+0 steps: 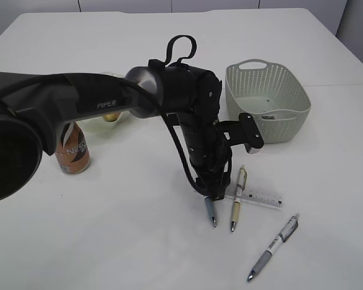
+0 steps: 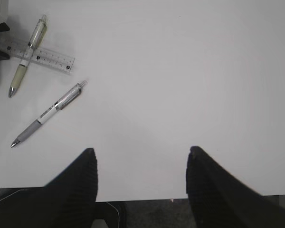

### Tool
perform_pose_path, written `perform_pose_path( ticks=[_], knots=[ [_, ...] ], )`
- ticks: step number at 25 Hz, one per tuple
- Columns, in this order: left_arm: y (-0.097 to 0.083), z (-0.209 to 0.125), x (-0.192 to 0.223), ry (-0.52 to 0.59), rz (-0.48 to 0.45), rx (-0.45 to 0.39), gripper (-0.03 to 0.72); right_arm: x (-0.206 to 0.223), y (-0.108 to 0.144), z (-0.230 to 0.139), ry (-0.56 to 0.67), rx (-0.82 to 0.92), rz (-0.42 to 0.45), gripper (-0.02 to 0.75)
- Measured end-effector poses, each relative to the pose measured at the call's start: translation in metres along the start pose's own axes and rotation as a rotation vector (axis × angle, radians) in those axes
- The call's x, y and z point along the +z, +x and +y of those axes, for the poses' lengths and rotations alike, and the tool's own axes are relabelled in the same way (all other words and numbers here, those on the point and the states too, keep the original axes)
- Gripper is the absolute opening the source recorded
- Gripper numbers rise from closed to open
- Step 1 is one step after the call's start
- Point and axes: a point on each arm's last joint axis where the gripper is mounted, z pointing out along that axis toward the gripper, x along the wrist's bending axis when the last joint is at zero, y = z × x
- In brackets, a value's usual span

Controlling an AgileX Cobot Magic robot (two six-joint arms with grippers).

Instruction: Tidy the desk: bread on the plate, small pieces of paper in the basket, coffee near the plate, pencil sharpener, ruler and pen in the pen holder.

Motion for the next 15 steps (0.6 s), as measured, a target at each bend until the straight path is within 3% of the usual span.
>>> perform_pose_path(
  ticks=[9, 15],
  knots=[
    [0.0000, 0.0000, 0.0000, 0.000, 0.000, 0.000, 0.400, 0.0000, 0.0000, 0.0000, 0.000, 0.000, 0.000, 0.467],
    [0.0007, -0.0006, -0.0001, 0.000, 0.000, -0.002, 0.273, 0.0000, 0.0000, 0.0000, 0.000, 0.000, 0.000, 0.467]
  ],
)
